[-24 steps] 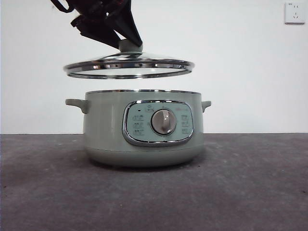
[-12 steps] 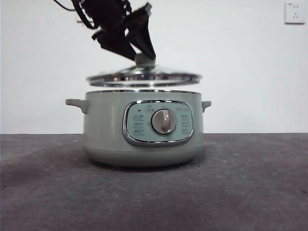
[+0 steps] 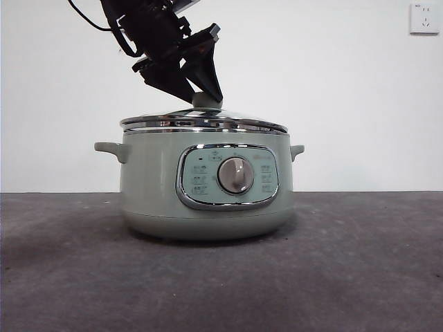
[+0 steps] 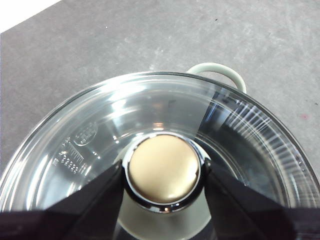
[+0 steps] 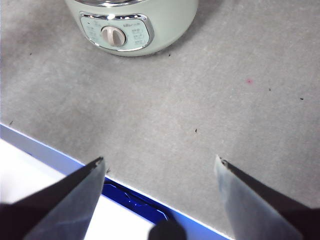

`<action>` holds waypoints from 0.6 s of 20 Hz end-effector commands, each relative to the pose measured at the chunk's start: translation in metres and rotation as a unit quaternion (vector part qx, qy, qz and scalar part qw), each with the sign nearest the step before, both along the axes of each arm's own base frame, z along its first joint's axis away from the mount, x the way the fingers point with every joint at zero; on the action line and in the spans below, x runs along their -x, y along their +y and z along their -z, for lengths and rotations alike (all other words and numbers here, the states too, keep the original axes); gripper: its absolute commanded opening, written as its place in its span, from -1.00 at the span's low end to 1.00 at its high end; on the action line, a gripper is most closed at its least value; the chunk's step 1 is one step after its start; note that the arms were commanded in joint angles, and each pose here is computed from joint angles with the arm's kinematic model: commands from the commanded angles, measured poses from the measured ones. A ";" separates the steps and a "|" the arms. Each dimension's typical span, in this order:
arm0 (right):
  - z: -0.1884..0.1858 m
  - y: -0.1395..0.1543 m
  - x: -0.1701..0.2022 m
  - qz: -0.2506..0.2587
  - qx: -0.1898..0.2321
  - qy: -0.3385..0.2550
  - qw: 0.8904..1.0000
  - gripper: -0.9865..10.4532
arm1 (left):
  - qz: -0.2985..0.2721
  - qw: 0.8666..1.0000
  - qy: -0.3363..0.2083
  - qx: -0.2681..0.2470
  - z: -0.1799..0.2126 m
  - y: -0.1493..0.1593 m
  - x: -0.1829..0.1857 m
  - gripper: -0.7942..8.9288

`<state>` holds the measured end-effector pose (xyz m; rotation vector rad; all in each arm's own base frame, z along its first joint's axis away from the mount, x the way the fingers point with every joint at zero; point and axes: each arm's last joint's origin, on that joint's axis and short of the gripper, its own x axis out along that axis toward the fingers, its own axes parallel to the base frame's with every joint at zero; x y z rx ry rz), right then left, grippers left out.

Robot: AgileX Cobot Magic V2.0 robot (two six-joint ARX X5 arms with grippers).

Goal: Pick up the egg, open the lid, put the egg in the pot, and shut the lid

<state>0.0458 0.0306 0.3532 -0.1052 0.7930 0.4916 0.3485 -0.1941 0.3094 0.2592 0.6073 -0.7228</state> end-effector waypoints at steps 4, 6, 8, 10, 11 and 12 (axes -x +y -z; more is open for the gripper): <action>0.001 0.000 0.000 0.002 -0.002 0.000 1.000 -0.17 | 0.014 1.000 0.002 -0.003 0.009 -0.008 -0.006 -0.85; 0.001 0.000 0.000 0.002 -0.002 0.000 1.000 -0.17 | 0.015 1.000 0.002 -0.004 0.009 -0.009 -0.006 -0.85; 0.001 0.000 -0.001 0.006 0.001 -0.002 1.000 -0.17 | 0.014 1.000 0.011 -0.007 0.010 -0.009 -0.004 -0.85; 0.001 0.000 -0.001 0.007 0.002 -0.003 1.000 -0.17 | 0.015 0.999 0.026 -0.015 0.013 -0.008 -0.002 -0.84; 0.001 0.000 -0.001 0.007 0.002 -0.003 1.000 -0.17 | 0.015 0.999 0.034 -0.019 0.014 -0.007 -0.002 -0.84; 0.001 0.000 -0.001 0.007 0.002 -0.003 1.000 -0.17 | 0.015 0.999 0.039 -0.022 0.015 -0.007 -0.001 -0.83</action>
